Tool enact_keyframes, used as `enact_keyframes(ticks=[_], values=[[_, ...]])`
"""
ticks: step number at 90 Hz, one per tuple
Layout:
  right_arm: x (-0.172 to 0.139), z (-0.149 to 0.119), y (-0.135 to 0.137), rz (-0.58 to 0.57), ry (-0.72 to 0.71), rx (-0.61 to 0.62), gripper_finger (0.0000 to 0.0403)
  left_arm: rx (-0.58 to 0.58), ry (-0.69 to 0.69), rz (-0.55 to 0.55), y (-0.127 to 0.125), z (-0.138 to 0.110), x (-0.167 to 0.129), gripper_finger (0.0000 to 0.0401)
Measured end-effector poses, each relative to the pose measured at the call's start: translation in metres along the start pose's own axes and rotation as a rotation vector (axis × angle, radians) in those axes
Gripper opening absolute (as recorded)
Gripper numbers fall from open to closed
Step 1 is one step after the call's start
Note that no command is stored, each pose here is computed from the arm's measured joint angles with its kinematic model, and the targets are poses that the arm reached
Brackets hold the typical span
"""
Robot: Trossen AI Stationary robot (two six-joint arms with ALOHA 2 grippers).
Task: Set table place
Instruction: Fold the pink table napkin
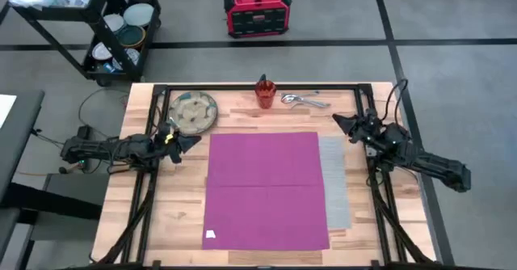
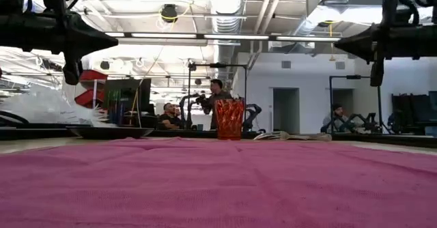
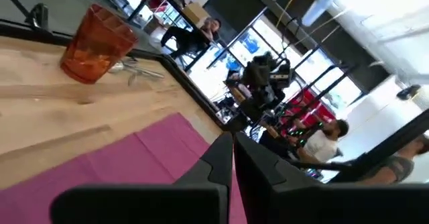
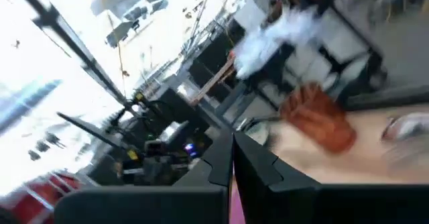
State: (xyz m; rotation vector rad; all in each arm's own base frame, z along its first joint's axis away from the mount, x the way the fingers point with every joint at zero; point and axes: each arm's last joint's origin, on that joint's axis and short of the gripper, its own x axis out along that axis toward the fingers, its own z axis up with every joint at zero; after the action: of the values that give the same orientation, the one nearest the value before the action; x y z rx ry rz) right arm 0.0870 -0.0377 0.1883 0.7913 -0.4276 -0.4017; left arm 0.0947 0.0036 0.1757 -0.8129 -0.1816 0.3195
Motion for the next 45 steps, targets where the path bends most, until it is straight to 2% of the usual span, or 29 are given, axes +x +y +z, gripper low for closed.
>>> enact_keyframes(ticks=[8,18,24,33,45], values=[[0.0,0.007,0.01,0.077,-0.023,0.004,0.0,-0.042,-0.054,-0.043,-0.004,0.004,0.0,0.0],[0.001,0.027,0.035,0.144,0.0,-0.048,0.0,-0.043,-0.133,-0.12,-0.022,0.024,-0.005,0.0],[0.002,0.045,0.056,0.137,0.021,-0.106,0.0,0.013,-0.164,-0.141,-0.035,0.04,-0.009,0.0],[0.013,0.073,0.089,0.067,0.105,-0.211,0.0,0.132,-0.191,-0.146,-0.063,0.068,-0.011,0.0],[0.046,0.103,0.132,-0.03,0.293,-0.347,0.0,0.3,-0.096,-0.055,-0.102,0.099,-0.002,0.0]])
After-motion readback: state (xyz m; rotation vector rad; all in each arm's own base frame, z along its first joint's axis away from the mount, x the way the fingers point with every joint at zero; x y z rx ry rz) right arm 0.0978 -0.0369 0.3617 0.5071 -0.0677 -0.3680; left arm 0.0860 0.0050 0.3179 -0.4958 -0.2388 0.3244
